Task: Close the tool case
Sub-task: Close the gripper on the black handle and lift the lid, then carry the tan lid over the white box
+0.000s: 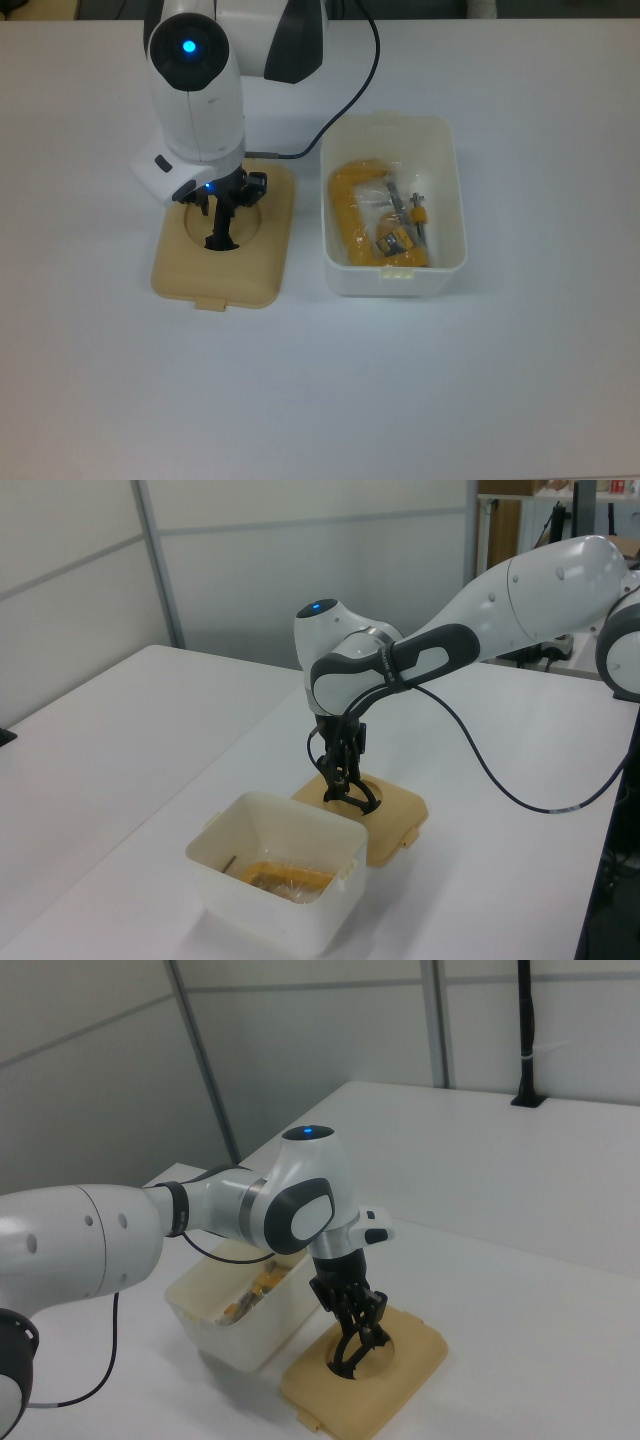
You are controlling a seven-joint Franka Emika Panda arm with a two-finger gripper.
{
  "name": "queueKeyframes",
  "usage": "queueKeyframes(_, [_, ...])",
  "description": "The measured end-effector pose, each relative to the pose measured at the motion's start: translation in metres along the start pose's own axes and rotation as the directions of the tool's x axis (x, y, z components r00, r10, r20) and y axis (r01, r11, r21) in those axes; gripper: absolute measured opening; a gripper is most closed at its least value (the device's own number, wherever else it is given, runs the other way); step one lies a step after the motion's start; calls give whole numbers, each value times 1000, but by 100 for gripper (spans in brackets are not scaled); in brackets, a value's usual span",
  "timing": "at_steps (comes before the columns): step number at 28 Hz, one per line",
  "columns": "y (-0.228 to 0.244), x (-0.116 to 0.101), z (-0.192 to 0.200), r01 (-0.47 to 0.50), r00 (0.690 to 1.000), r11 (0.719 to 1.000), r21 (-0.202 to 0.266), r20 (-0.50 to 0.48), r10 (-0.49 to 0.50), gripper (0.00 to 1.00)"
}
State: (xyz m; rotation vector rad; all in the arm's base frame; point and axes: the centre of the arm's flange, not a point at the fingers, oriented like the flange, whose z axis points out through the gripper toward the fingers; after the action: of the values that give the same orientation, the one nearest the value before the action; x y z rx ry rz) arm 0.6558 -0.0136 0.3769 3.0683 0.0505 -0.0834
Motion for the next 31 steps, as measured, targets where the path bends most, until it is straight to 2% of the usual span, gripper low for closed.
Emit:
queueKeyframes(1, [1, 0, 0, -1, 1000, 1000, 0, 0, 1, 32])
queueKeyframes(4, [1, 0, 0, -2, 1000, 1000, 0, 0, 2, 23])
queueKeyframes(6, [2, 0, -1, -3, 1000, 1000, 0, -1, 3, 11])
queueKeyframes(20, [23, -7, -23, -36, 999, 999, -4, -17, 36, 11])
queueKeyframes(31, [54, -28, -94, -91, 995, 996, -13, -44, 90, 11])
